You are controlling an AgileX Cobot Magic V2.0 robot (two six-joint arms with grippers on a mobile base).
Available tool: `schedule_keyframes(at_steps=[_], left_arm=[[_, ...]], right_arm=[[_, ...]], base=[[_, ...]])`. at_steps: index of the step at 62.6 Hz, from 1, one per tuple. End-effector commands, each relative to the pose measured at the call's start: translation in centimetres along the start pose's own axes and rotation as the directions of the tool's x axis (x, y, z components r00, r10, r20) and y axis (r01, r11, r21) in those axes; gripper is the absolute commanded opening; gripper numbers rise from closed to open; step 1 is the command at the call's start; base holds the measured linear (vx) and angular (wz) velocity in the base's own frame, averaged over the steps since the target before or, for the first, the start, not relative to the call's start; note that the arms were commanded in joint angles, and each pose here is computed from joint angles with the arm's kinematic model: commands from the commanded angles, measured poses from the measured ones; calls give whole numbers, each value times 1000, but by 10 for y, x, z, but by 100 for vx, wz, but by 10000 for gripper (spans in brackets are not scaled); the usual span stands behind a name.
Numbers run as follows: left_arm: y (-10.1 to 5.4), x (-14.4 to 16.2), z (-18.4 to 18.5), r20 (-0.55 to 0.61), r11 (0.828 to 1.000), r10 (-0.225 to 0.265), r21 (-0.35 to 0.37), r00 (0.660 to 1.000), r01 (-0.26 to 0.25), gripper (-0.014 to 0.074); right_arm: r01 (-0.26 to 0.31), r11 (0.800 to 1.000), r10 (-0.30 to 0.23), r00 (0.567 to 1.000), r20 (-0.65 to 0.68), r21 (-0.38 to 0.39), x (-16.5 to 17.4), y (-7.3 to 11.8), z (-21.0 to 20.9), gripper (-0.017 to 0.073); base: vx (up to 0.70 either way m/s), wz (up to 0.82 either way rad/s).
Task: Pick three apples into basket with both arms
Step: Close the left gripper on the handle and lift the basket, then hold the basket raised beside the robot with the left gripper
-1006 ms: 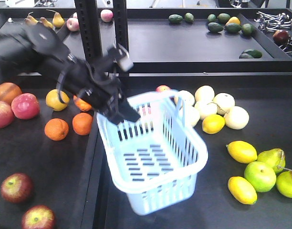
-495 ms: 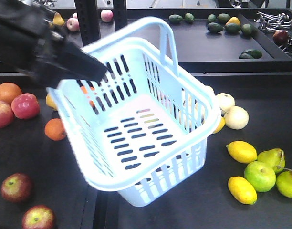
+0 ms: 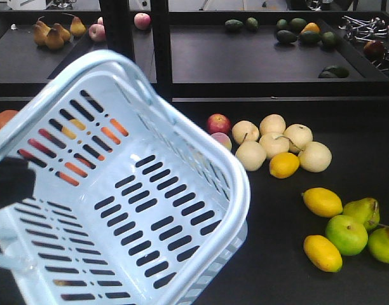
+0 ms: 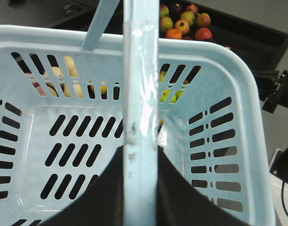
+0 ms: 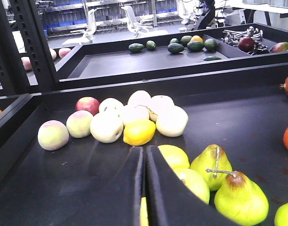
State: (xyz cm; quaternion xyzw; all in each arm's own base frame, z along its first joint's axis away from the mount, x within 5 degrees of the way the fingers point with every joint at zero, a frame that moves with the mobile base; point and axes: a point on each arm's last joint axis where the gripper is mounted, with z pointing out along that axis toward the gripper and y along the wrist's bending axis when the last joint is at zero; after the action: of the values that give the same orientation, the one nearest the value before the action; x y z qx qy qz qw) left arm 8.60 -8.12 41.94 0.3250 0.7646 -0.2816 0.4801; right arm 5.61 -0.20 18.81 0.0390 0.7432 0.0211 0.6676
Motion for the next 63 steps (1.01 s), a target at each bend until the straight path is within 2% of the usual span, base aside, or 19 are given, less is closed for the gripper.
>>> schedule_keyframes(at_steps=[1, 12, 25, 34, 63], left_arm=[[-5, 11, -16, 209, 996, -51, -55, 977, 63, -8], [-7, 66, -15, 233, 985, -129, -77, 964, 151, -8], [-4, 113, -1, 159, 978, -176, -80, 971, 191, -8], [-2, 120, 4, 131, 977, -189, -79, 973, 201, -8], [-3, 121, 4, 123, 977, -189, -74, 974, 199, -8]], right_arm=[[17, 1000, -16, 997, 76, -14, -3, 1, 0, -4], [17, 1000, -16, 997, 76, -14, -3, 1, 0, -4], [17, 1000, -16, 997, 76, -14, -3, 1, 0, -4], [17, 1000, -16, 997, 76, -14, -3, 1, 0, -4], [17, 1000, -16, 997, 76, -14, -3, 1, 0, -4]], base=[[0, 0], [0, 0], [0, 0], [0, 0], [0, 0]])
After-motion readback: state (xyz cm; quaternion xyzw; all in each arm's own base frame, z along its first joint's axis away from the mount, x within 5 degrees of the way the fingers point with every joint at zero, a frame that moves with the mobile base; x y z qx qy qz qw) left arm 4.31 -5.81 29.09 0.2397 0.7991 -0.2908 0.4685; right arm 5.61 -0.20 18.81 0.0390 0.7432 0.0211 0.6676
